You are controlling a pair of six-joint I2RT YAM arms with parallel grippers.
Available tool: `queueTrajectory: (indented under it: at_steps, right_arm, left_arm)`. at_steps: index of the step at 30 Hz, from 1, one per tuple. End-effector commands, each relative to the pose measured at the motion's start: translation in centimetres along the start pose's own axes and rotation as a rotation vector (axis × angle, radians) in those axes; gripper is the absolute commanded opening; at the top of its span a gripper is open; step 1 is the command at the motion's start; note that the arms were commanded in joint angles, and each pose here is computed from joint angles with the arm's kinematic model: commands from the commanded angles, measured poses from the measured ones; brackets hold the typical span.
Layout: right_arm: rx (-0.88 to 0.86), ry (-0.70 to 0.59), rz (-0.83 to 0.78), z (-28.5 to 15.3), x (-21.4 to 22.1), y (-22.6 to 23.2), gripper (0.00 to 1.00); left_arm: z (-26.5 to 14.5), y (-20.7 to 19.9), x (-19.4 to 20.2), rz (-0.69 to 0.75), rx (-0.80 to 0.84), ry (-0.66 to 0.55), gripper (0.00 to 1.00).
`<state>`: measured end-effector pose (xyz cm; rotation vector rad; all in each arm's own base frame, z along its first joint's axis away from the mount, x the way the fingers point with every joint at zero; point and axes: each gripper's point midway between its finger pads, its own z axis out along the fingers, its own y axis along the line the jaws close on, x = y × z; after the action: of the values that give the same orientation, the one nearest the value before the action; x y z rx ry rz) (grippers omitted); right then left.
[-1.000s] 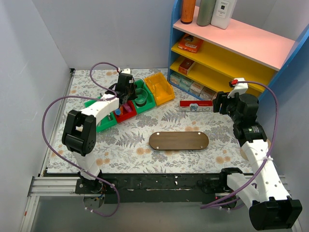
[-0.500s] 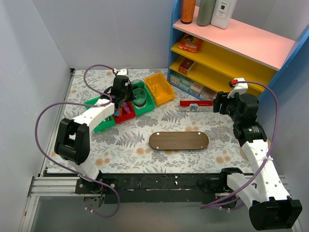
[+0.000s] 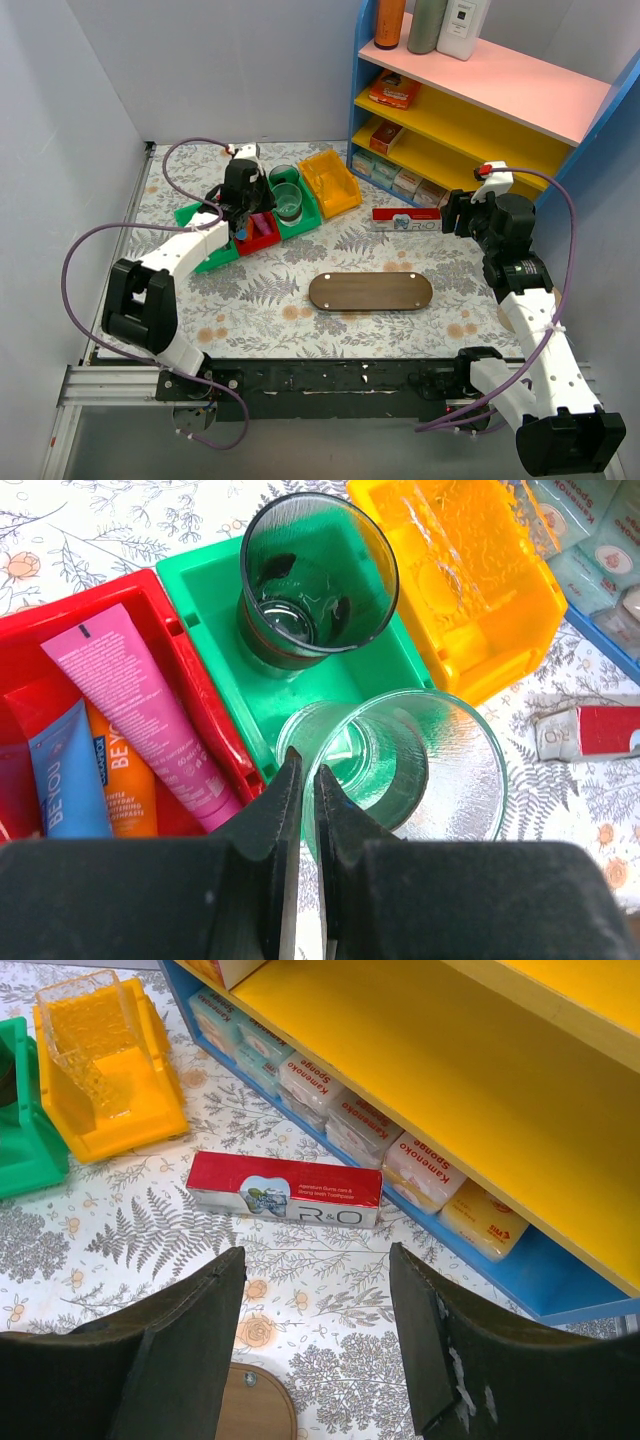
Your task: Prepare toiletry sets of a toothbrush and toothpaste on the tray
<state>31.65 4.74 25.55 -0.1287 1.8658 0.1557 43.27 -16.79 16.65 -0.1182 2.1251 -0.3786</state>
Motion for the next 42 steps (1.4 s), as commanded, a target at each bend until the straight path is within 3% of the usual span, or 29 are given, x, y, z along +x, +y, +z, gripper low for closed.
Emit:
queueTrajectory:
  at_steps: [1,21,27,33,42]
  right_arm:
    - [-0.001,-0.048,-0.017,-0.5,-2.6,0.1,0.66]
    - [-0.005,-0.046,-0.013,-1.0,-3.5,0.3,0.65]
    - [0.004,-0.038,-0.016,-1.6,-4.4,0.9,0.60]
    - [-0.084,0.011,-0.034,-0.4,-4.7,5.8,0.60]
    - [-0.297,0.118,-0.088,1.3,-3.8,16.8,0.59]
  left_arm:
    - [-4.4,-2.7,-5.5,0.010,0.124,-0.170,0.00]
    - [-7.9,-5.7,-6.4,0.054,0.302,-0.210,0.00]
    - [-8.9,-6.5,-6.2,0.098,0.333,-0.221,0.00]
    - [-9.4,-8.5,-5.3,0.145,0.399,-0.190,0.00]
    - [-9.6,-12.0,-2.0,0.240,0.467,-0.122,0.00]
